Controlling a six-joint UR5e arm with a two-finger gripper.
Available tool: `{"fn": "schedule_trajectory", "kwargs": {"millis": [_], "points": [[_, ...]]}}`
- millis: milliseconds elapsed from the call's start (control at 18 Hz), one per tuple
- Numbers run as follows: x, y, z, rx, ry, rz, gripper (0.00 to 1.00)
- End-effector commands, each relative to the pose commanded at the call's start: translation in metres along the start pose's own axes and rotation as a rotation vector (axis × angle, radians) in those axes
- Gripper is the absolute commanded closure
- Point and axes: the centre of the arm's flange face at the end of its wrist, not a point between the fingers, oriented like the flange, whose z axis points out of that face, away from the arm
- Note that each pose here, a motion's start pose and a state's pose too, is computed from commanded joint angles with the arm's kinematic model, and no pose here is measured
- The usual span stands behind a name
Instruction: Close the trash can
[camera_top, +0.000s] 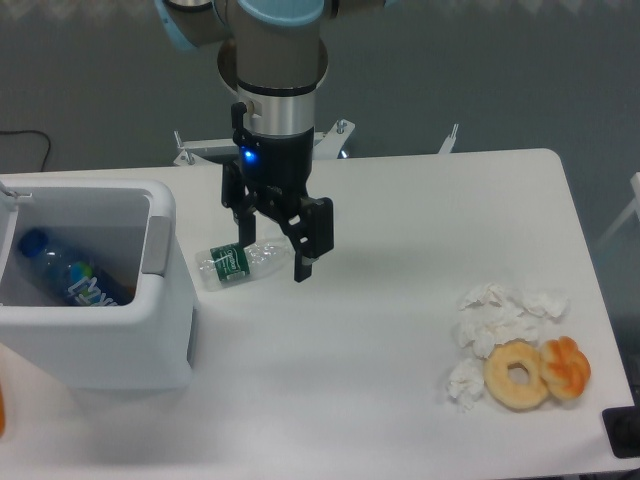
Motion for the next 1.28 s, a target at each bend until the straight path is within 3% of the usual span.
{"fn": "schedule_trajectory", "kwargs": {"millis": [444,611,944,1278], "points": [[-0.001,-0.004,-0.001,0.011,0.000,-0.010,0.00],[0.000,-0.006,0.006,0.022,0.020,-0.147,0.00],[0.003,-0.010,0.012,0.041,0.045,-0.182,0.00],[-0.013,-0.041,-0.008,0.089,0.014,-0.468,0.00]]}}
